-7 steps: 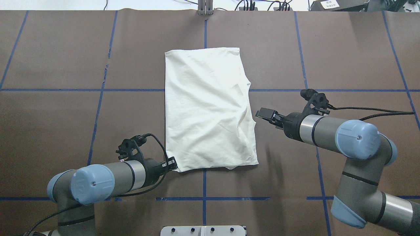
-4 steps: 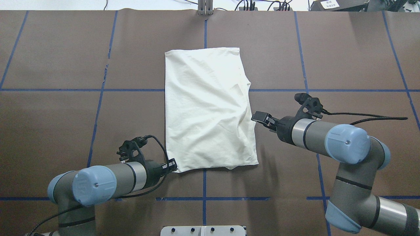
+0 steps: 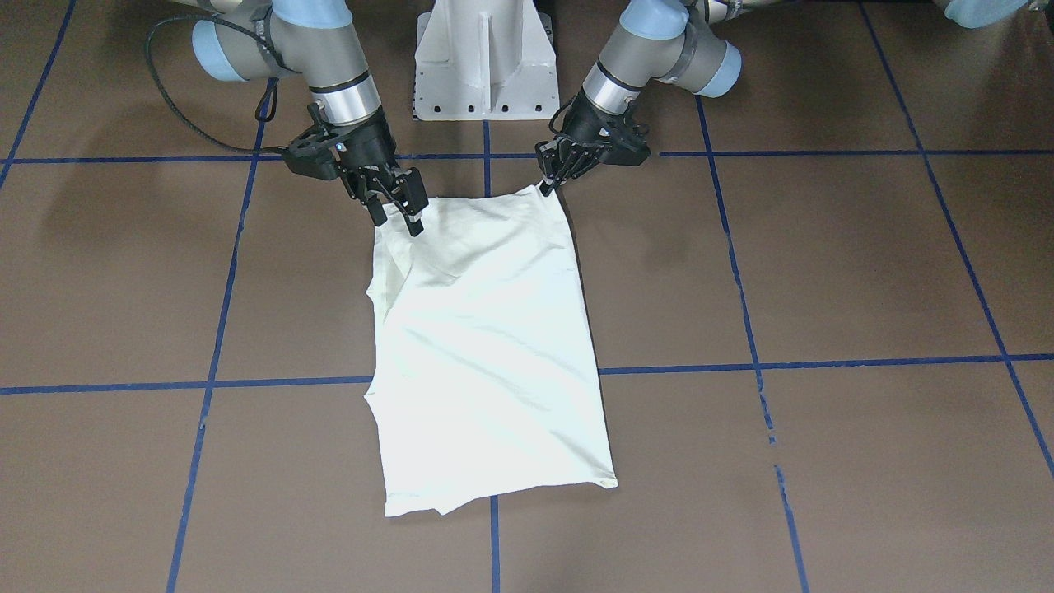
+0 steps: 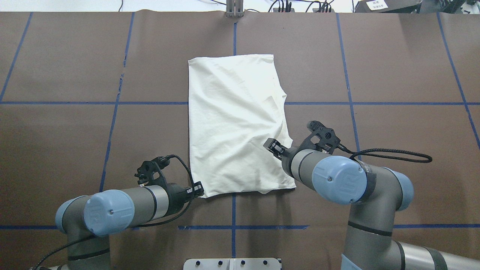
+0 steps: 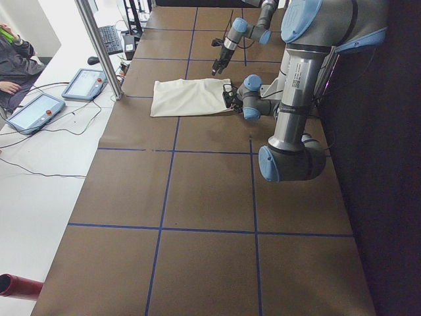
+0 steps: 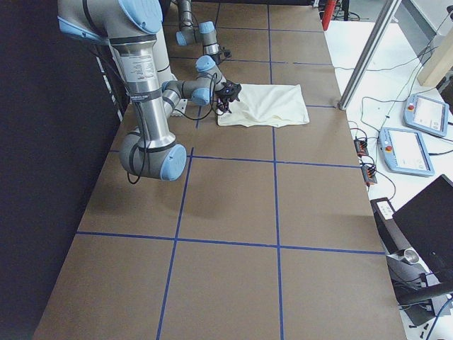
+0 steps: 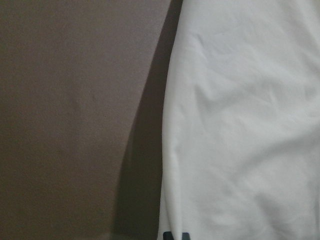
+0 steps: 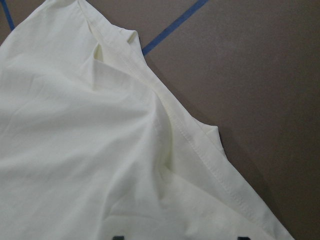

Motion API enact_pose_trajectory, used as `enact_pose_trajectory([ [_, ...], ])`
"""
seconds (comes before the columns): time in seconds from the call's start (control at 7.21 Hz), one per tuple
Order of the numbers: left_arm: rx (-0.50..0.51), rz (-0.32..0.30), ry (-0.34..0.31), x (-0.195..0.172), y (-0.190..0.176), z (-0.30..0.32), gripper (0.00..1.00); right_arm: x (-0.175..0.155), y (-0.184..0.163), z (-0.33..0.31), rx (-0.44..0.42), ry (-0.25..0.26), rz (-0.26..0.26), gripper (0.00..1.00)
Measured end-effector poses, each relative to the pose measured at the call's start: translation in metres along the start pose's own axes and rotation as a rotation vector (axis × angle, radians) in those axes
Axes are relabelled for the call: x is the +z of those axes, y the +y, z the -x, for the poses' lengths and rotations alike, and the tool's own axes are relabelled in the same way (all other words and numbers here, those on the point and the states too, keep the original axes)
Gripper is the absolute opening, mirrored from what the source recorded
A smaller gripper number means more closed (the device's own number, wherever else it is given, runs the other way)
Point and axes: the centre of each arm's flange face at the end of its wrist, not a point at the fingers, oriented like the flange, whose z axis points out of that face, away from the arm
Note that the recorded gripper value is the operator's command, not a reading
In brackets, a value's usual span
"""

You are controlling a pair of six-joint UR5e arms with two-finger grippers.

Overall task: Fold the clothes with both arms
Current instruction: 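Move the right gripper to the other near corner of the shirt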

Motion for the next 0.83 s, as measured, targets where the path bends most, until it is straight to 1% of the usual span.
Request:
enact_pose_trajectory([
  [0.14,0.0,-0.003,-0.001,0.0,0.0,0.001,0.0,-0.006,0.019,-0.005,0.034,0.033,0.0,0.75],
  [0.28,0.0,-0.011,-0.001,0.0,-0.001,0.002,0.0,-0.007,0.037,-0.012,0.06,0.063,-0.002,0.77],
  [0.56,0.0,-0.025,0.001,0.0,-0.003,0.003,0.0,-0.001,0.063,-0.029,0.065,0.122,-0.013,0.8],
  [0.83,0.0,-0.036,0.004,0.0,-0.004,0.002,0.0,0.007,0.08,-0.041,0.053,0.145,-0.025,0.81],
])
